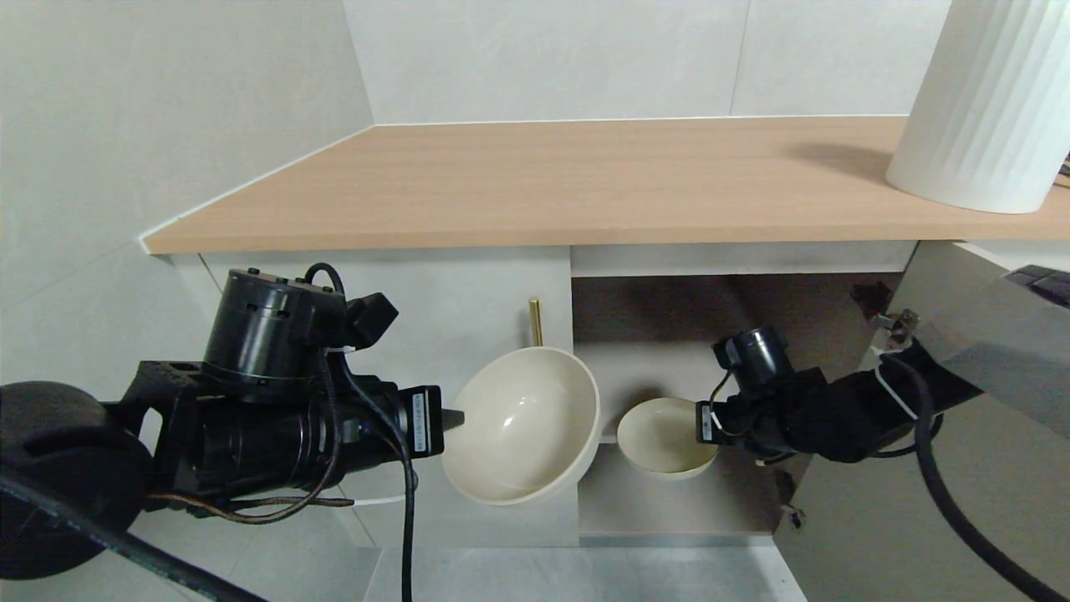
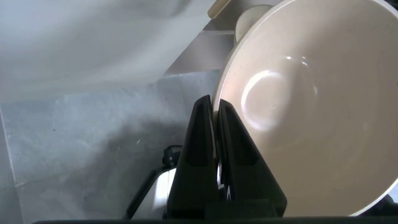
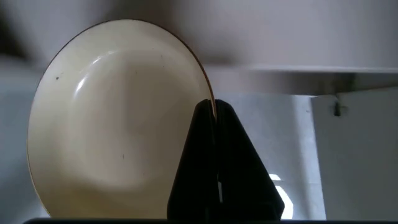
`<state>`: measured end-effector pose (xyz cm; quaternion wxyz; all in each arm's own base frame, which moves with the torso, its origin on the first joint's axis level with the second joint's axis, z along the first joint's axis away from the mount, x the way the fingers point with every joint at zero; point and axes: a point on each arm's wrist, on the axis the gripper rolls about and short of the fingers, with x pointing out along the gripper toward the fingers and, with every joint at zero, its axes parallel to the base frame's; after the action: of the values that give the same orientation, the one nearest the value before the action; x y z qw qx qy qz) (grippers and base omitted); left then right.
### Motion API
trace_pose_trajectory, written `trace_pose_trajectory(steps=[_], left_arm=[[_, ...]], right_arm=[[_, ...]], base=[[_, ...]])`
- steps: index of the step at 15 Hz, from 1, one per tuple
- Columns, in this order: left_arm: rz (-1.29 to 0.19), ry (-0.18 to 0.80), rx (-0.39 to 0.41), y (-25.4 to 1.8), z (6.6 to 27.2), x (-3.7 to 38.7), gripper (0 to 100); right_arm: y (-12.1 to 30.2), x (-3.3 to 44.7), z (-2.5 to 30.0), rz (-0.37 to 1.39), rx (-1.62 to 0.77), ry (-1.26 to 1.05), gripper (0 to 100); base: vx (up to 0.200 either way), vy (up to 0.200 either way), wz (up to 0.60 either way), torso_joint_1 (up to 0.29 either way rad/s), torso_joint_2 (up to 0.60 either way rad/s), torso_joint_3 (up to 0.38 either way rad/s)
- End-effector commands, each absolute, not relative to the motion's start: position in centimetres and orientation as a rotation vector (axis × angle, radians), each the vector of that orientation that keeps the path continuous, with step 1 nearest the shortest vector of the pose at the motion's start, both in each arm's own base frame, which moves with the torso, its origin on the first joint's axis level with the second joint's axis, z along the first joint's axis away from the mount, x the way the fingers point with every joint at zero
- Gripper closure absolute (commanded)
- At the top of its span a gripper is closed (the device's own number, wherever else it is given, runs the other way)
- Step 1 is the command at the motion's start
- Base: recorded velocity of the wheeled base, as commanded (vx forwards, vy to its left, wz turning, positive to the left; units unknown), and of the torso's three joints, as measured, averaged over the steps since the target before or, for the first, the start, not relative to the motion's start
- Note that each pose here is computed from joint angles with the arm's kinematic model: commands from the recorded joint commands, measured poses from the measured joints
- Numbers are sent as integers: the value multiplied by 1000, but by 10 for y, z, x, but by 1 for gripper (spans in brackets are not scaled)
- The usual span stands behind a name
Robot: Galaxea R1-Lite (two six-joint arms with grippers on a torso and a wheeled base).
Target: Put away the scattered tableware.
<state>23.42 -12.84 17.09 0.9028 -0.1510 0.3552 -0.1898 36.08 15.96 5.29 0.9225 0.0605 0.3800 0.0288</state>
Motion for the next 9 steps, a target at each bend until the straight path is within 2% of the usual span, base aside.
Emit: trace_pose_trajectory(steps=[1, 6, 9], left_arm=[[-392, 738, -312, -129, 170, 235, 100], [-389, 742, -310, -129, 169, 235, 100], [-388, 743, -310, -129, 168, 235, 100]], right_arm=[[154, 383, 19, -17, 135, 816, 100], [147, 413, -4, -113, 162, 716, 100], [147, 425, -4, -152, 163, 664, 100]], base=[[0, 0, 0, 0, 0, 0], [0, 0, 0, 0, 0, 0], [0, 0, 0, 0, 0, 0]])
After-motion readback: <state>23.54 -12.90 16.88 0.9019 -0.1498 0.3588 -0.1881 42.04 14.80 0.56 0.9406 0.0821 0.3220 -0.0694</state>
